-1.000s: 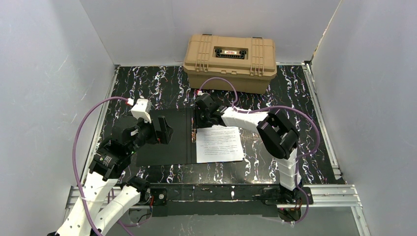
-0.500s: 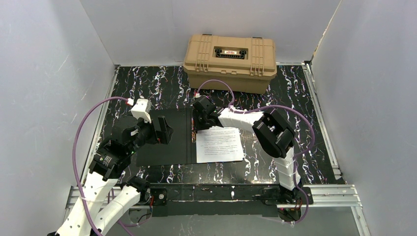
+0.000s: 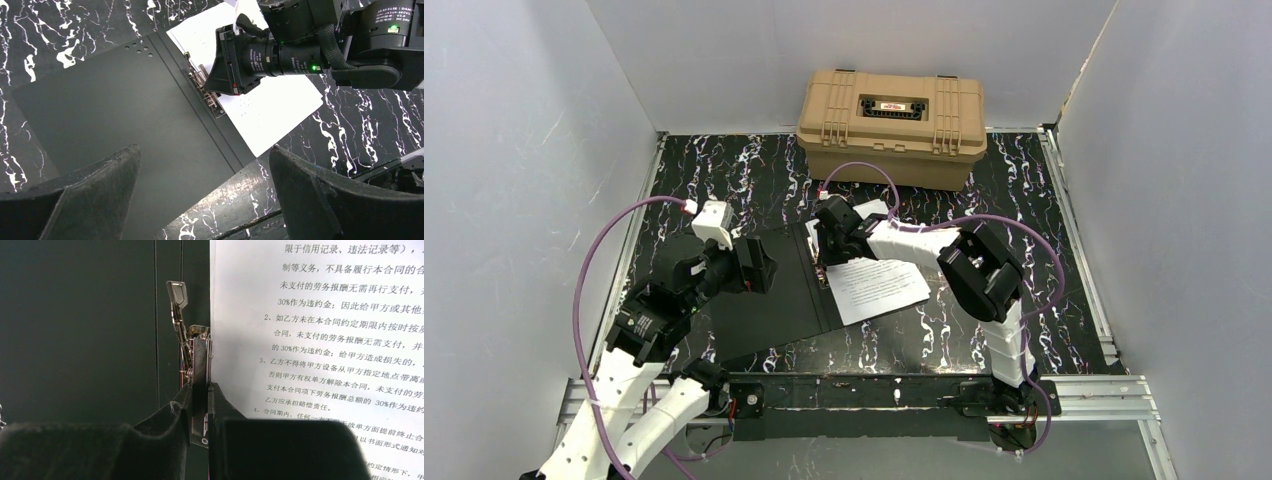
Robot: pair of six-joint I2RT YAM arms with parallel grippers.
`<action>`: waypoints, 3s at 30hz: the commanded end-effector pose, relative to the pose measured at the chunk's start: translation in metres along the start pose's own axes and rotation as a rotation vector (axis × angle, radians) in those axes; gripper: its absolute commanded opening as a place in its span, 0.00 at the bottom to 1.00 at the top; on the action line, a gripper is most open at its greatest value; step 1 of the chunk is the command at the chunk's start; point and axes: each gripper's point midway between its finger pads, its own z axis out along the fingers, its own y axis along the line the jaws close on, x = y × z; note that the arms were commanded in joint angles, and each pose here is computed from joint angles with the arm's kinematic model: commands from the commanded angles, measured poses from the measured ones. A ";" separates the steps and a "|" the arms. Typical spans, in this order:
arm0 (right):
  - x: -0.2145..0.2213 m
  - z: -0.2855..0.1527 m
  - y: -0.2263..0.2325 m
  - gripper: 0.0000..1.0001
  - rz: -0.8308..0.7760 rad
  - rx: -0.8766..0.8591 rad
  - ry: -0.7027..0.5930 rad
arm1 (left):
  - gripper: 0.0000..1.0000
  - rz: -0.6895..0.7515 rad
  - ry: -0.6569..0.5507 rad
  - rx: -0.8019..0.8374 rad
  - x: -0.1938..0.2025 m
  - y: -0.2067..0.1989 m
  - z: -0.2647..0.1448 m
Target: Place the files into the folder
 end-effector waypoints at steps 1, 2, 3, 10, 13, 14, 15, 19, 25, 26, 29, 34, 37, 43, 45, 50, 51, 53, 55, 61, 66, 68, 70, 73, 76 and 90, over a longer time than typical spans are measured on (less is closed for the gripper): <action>-0.005 -0.019 -0.003 0.07 -0.049 0.019 -0.029 | 0.98 0.001 0.061 0.046 0.013 -0.007 0.005; -0.004 -0.022 -0.004 0.06 -0.059 0.019 -0.028 | 0.98 -0.001 0.069 0.057 0.014 -0.009 0.006; -0.003 -0.024 -0.006 0.06 -0.067 0.022 -0.026 | 0.98 -0.003 0.081 0.069 0.016 -0.011 0.008; 0.008 -0.045 -0.019 0.06 -0.131 0.041 -0.016 | 0.98 -0.064 0.165 0.139 0.024 -0.029 0.019; 0.011 -0.052 -0.024 0.06 -0.148 0.050 -0.017 | 0.98 -0.120 0.188 0.160 0.029 -0.036 0.023; 0.013 -0.053 -0.026 0.06 -0.154 0.053 -0.012 | 0.98 -0.140 0.201 0.165 0.032 -0.038 0.025; 0.014 -0.055 -0.027 0.06 -0.159 0.054 -0.011 | 0.98 -0.161 0.213 0.166 0.036 -0.039 0.027; 0.019 -0.058 -0.030 0.07 -0.176 0.047 0.002 | 0.98 -0.223 0.261 0.161 0.055 -0.044 0.042; 0.023 -0.062 -0.030 0.18 -0.180 0.032 0.010 | 0.98 -0.288 0.370 0.068 0.091 -0.038 0.067; 0.023 -0.063 -0.030 0.21 -0.179 0.031 0.010 | 0.98 -0.298 0.381 0.057 0.095 -0.037 0.071; 0.023 -0.065 -0.031 0.29 -0.180 0.034 0.006 | 0.98 -0.317 0.404 0.032 0.105 -0.035 0.082; 0.019 -0.071 -0.032 0.39 -0.176 0.047 -0.011 | 0.98 -0.327 0.440 0.000 0.119 -0.031 0.096; 0.015 -0.076 -0.033 0.41 -0.176 0.059 -0.026 | 0.98 -0.328 0.451 -0.017 0.126 -0.028 0.101; 0.015 -0.077 -0.038 0.40 -0.177 0.084 -0.025 | 0.98 -0.335 0.478 -0.044 0.140 -0.023 0.110; 0.016 -0.076 -0.042 0.40 -0.177 0.110 -0.021 | 0.98 -0.337 0.487 -0.049 0.144 -0.022 0.112; 0.013 -0.083 -0.055 0.41 -0.167 0.176 -0.049 | 0.97 -0.340 0.514 -0.056 0.154 -0.020 0.116; 0.010 -0.086 -0.059 0.41 -0.165 0.190 -0.061 | 0.97 -0.339 0.519 -0.057 0.156 -0.020 0.116; 0.005 -0.093 -0.066 0.43 -0.158 0.203 -0.080 | 0.96 -0.337 0.524 -0.060 0.159 -0.019 0.117; 0.003 -0.098 -0.075 0.43 -0.147 0.214 -0.085 | 0.96 -0.335 0.529 -0.067 0.162 -0.017 0.118; -0.006 -0.124 -0.122 0.46 -0.085 0.280 -0.111 | 0.96 -0.333 0.553 -0.089 0.171 -0.013 0.119; -0.008 -0.140 -0.172 0.46 -0.004 0.353 -0.126 | 0.95 -0.335 0.577 -0.101 0.179 -0.011 0.121; -0.007 -0.145 -0.192 0.45 0.029 0.392 -0.126 | 0.95 -0.335 0.582 -0.102 0.180 -0.011 0.121; -0.007 -0.149 -0.212 0.43 0.071 0.433 -0.128 | 0.95 -0.336 0.586 -0.102 0.181 -0.011 0.122; -0.005 -0.154 -0.237 0.39 0.132 0.494 -0.134 | 0.94 -0.338 0.585 -0.102 0.182 -0.011 0.122; -0.003 -0.159 -0.257 0.33 0.185 0.567 -0.155 | 0.94 -0.338 0.590 -0.104 0.184 -0.010 0.122; 0.017 -0.138 -0.280 0.01 0.243 0.608 -0.096 | 0.94 -0.333 0.597 -0.105 0.187 -0.009 0.122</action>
